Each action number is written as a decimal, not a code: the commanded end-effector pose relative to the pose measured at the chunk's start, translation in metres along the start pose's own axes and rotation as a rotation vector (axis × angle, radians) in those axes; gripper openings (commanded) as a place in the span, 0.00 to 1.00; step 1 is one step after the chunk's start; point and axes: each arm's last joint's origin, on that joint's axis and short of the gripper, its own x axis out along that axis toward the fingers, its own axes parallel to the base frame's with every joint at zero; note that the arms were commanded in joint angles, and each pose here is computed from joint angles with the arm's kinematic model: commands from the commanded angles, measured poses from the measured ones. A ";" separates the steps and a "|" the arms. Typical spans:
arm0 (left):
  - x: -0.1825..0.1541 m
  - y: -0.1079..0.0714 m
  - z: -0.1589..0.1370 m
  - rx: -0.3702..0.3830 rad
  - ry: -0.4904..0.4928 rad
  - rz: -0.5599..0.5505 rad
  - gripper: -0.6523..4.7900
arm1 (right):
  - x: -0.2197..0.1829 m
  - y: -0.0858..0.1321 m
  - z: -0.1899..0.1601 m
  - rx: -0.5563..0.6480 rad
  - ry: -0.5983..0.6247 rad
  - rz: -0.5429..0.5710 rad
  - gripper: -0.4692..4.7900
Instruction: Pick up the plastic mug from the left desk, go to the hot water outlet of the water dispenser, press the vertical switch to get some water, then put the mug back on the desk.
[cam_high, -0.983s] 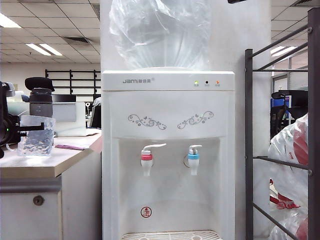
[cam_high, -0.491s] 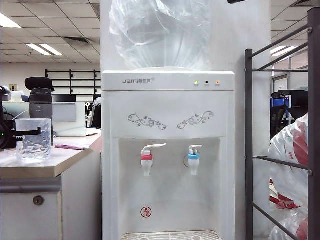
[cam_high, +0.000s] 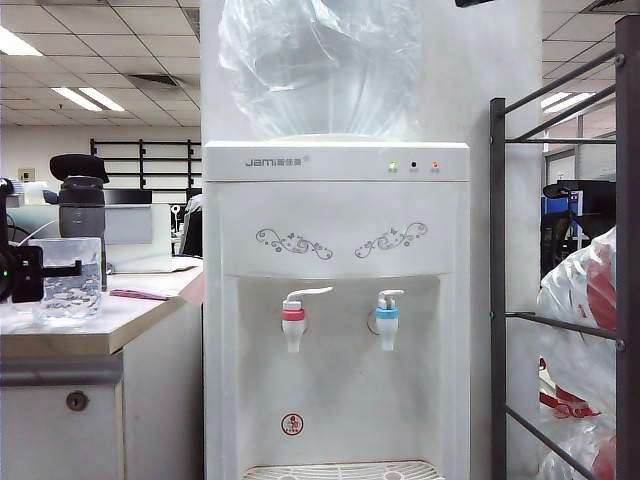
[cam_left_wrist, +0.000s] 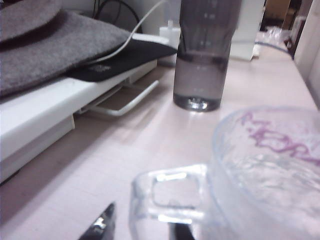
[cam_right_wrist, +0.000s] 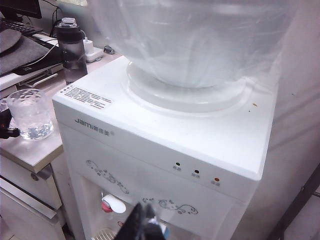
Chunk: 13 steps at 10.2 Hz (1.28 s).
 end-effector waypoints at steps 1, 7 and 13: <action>0.000 0.000 0.002 0.000 -0.012 0.003 0.35 | -0.001 0.000 0.002 0.004 -0.016 0.000 0.09; -0.015 -0.002 -0.003 -0.005 -0.004 -0.019 0.35 | -0.001 0.000 0.002 0.004 -0.016 0.000 0.09; -0.150 0.036 0.041 -0.078 -0.002 -0.069 0.35 | -0.001 0.000 0.002 0.004 -0.015 0.000 0.09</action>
